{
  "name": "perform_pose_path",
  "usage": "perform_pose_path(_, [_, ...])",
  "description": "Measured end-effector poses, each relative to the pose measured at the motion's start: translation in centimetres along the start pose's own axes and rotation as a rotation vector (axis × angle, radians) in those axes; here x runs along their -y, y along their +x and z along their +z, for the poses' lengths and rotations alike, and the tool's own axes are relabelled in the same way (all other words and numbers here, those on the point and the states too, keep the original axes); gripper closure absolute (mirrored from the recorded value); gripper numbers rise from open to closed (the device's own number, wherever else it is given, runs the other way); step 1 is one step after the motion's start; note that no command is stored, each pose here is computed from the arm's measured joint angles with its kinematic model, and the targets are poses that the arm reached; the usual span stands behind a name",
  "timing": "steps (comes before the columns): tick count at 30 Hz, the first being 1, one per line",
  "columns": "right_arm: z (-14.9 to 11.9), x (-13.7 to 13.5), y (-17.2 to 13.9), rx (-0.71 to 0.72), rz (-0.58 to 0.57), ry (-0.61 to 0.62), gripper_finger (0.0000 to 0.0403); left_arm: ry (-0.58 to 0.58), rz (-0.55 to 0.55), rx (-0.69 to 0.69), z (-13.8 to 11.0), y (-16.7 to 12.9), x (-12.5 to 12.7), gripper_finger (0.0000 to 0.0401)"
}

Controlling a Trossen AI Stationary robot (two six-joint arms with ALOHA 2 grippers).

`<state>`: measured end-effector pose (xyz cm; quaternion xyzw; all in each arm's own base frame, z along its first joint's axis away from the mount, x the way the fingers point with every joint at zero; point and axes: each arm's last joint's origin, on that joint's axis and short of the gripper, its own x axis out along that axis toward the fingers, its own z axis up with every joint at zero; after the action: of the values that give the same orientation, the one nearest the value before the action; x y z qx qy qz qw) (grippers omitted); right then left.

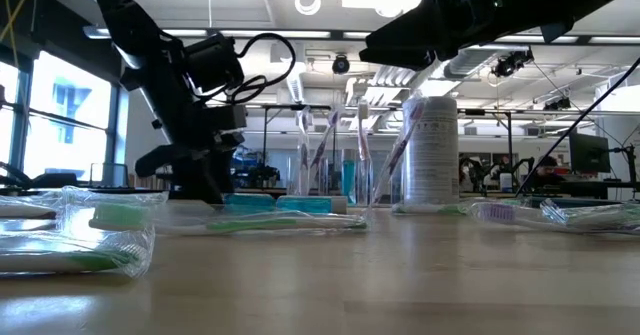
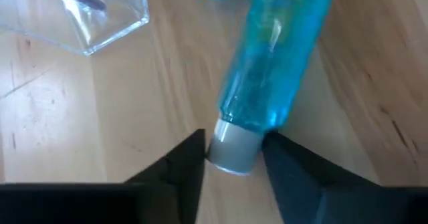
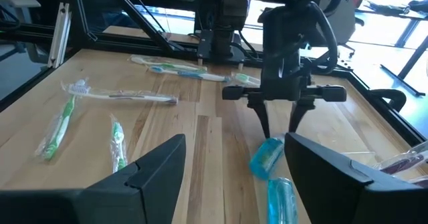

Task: Pick & Place toothbrushing station
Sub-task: Put the top left blue mouthwash into the transparent organizer

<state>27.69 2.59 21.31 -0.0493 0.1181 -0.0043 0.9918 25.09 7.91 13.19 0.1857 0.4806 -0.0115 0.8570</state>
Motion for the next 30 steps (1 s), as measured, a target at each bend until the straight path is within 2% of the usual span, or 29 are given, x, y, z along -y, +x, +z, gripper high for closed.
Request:
perform_pose_path(4, [0.0, 0.0, 0.0, -0.001, 0.000, 0.000, 0.0156, 0.001, -0.007, 0.001, 0.0, 0.0, 0.0, 0.0319])
perform_pose_path(13, [-0.1, 0.0, 0.0, -0.006, 0.000, -0.001, 0.0156, -0.033, -0.016, -0.009, 0.1, -0.6, 0.4, 0.0319])
perform_pose_path(18, [-0.1, 0.0, 0.0, -0.008, 0.001, -0.001, 0.0156, 0.000, -0.046, -0.128, 1.9, -2.8, 1.6, 0.0319])
perform_pose_path(22, [-0.1, 0.0, 0.0, -0.008, 0.001, -0.001, 0.0156, 0.084, 0.039, -0.251, 4.6, -5.1, 2.6, 0.0319])
perform_pose_path(27, [0.0, -0.3, 0.0, -0.005, 0.011, -0.004, 0.0160, 0.262, 0.155, -0.244, 8.7, -8.1, 4.1, 0.0319])
perform_pose_path(30, [0.1, -0.7, -0.1, 0.006, 0.025, -0.010, 0.0171, 0.408, 0.284, -0.250, 10.7, -10.0, 5.0, 0.0319])
